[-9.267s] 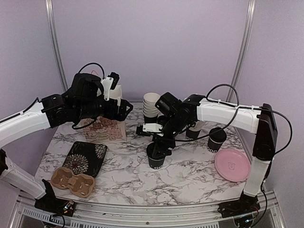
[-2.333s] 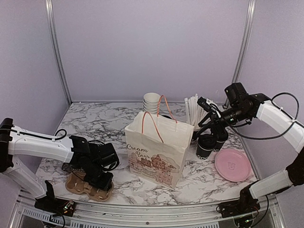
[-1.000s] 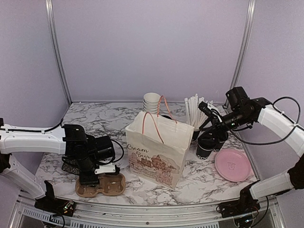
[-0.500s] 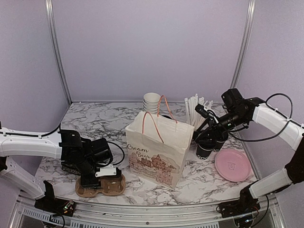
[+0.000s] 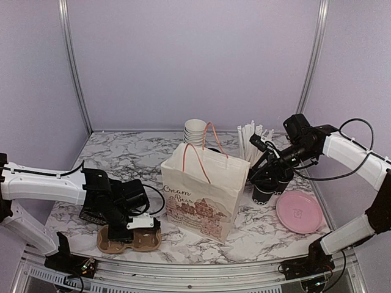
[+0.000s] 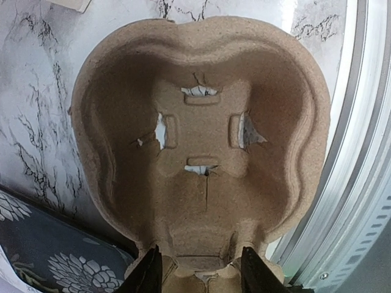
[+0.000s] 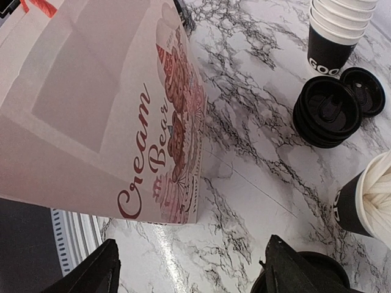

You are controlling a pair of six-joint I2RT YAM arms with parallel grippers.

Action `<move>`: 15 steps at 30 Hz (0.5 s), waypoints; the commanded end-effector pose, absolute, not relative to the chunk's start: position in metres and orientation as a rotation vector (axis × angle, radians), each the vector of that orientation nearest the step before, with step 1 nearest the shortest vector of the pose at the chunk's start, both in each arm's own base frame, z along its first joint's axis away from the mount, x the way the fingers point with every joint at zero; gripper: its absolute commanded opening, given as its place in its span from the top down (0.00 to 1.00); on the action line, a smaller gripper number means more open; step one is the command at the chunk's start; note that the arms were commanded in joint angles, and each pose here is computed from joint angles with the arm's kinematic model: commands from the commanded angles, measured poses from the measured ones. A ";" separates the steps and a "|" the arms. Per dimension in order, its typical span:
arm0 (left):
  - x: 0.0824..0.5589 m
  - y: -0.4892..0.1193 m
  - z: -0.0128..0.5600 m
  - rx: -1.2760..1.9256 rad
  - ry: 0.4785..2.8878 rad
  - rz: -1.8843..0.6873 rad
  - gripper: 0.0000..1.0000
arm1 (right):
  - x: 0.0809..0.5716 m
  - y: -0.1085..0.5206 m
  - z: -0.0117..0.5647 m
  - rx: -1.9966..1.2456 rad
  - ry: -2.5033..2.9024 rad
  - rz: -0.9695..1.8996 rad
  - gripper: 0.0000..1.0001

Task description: Pack the takeout coffee

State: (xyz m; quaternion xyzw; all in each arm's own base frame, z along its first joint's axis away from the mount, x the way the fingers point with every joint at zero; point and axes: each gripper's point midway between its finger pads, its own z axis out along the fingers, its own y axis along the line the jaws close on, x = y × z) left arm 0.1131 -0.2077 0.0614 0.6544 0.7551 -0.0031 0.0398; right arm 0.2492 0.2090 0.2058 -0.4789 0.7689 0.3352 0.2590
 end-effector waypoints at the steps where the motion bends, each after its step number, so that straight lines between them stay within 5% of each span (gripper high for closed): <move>1: 0.110 -0.207 0.056 2.036 2.320 -0.025 0.56 | 0.253 0.211 0.216 -1.317 2.024 0.889 0.21; 15: 0.108 -0.205 0.046 2.065 2.346 -0.002 0.66 | 0.253 0.211 0.213 -1.319 2.024 0.880 0.21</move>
